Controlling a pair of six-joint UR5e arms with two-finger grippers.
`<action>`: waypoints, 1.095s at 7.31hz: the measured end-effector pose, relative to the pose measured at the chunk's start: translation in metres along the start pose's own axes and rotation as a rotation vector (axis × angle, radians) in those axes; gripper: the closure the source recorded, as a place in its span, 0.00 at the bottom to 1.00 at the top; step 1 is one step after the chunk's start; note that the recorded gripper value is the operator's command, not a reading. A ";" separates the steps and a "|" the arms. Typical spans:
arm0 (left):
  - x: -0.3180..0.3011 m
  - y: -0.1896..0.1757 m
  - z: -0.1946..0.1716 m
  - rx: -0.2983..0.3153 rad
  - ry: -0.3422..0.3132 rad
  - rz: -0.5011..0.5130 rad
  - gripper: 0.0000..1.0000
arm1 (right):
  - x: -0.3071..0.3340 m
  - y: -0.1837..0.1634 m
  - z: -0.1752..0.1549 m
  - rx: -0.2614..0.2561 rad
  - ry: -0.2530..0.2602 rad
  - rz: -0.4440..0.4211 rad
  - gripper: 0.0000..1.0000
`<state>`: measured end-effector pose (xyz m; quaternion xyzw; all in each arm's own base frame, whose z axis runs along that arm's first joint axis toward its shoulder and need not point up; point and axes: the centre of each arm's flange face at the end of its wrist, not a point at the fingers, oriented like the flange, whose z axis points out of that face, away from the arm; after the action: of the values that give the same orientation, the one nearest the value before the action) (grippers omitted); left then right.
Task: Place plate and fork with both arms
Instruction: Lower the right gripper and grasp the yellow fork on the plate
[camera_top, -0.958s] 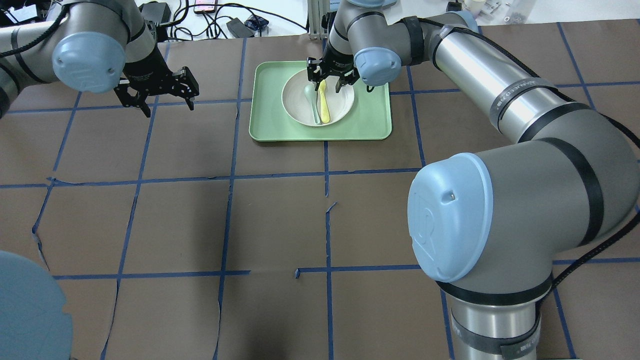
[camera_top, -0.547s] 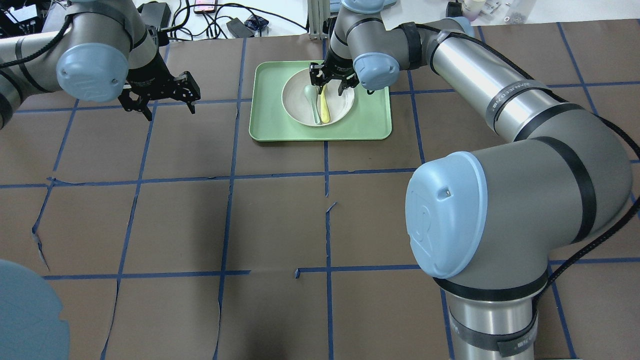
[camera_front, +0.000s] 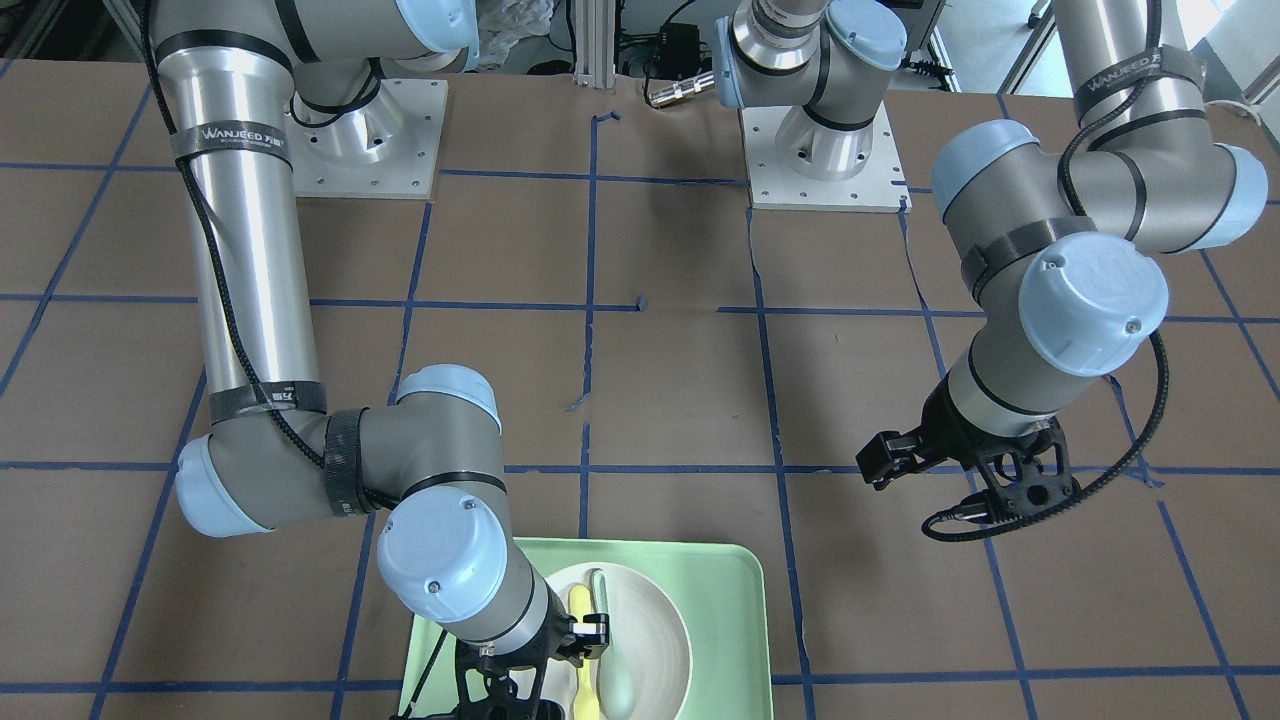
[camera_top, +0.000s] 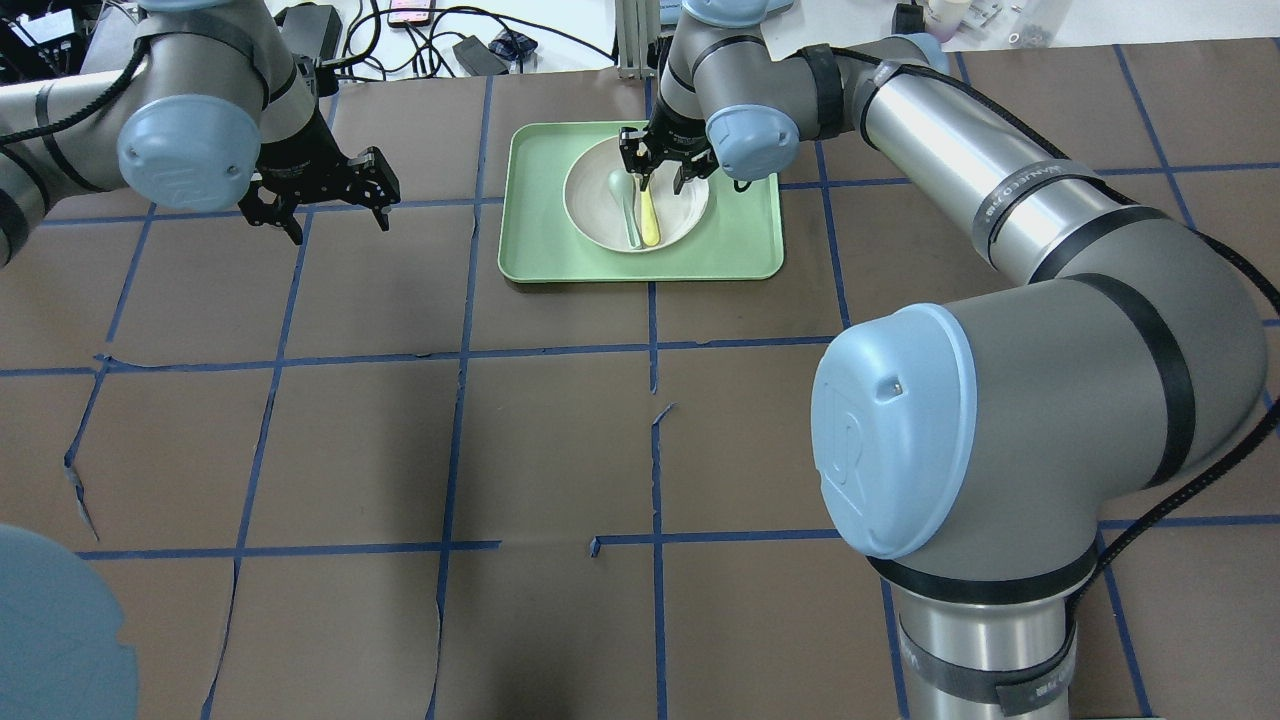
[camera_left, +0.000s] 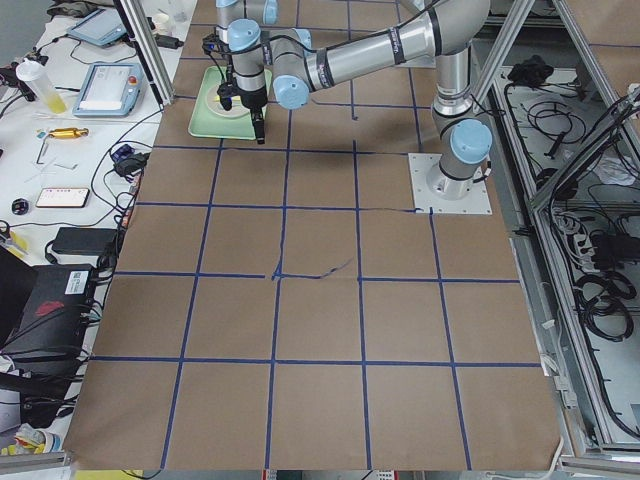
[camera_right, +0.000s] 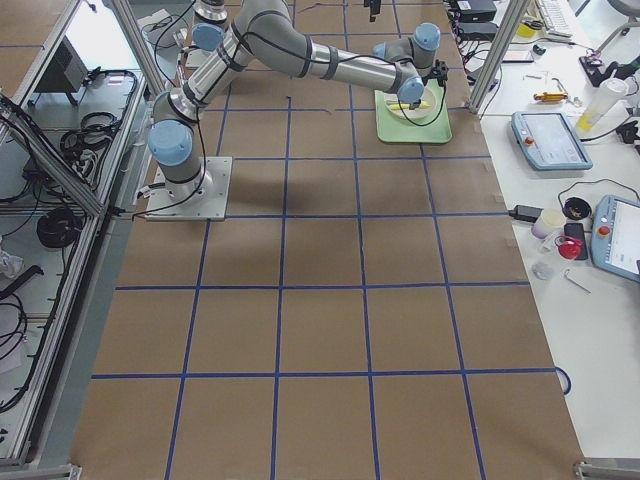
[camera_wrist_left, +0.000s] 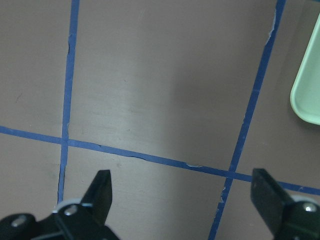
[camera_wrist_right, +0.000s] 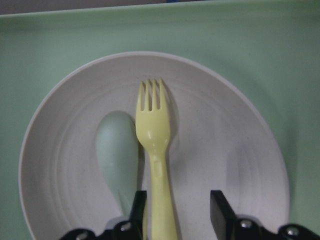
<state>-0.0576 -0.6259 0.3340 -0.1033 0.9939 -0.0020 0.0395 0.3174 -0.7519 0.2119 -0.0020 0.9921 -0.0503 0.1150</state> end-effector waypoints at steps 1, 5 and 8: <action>0.000 0.001 0.002 -0.003 -0.003 0.000 0.00 | -0.002 0.003 0.004 -0.011 -0.009 -0.001 0.45; 0.000 0.004 0.009 0.011 -0.004 0.000 0.00 | -0.001 0.013 0.018 -0.043 -0.008 -0.056 0.45; 0.000 0.006 0.014 0.006 -0.005 0.001 0.00 | 0.004 0.028 0.022 -0.073 0.005 -0.079 0.43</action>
<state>-0.0582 -0.6203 0.3204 -0.1026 0.9938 -0.0049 0.0421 0.3186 -0.7261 0.1868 -0.0453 0.9927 -0.0188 0.1101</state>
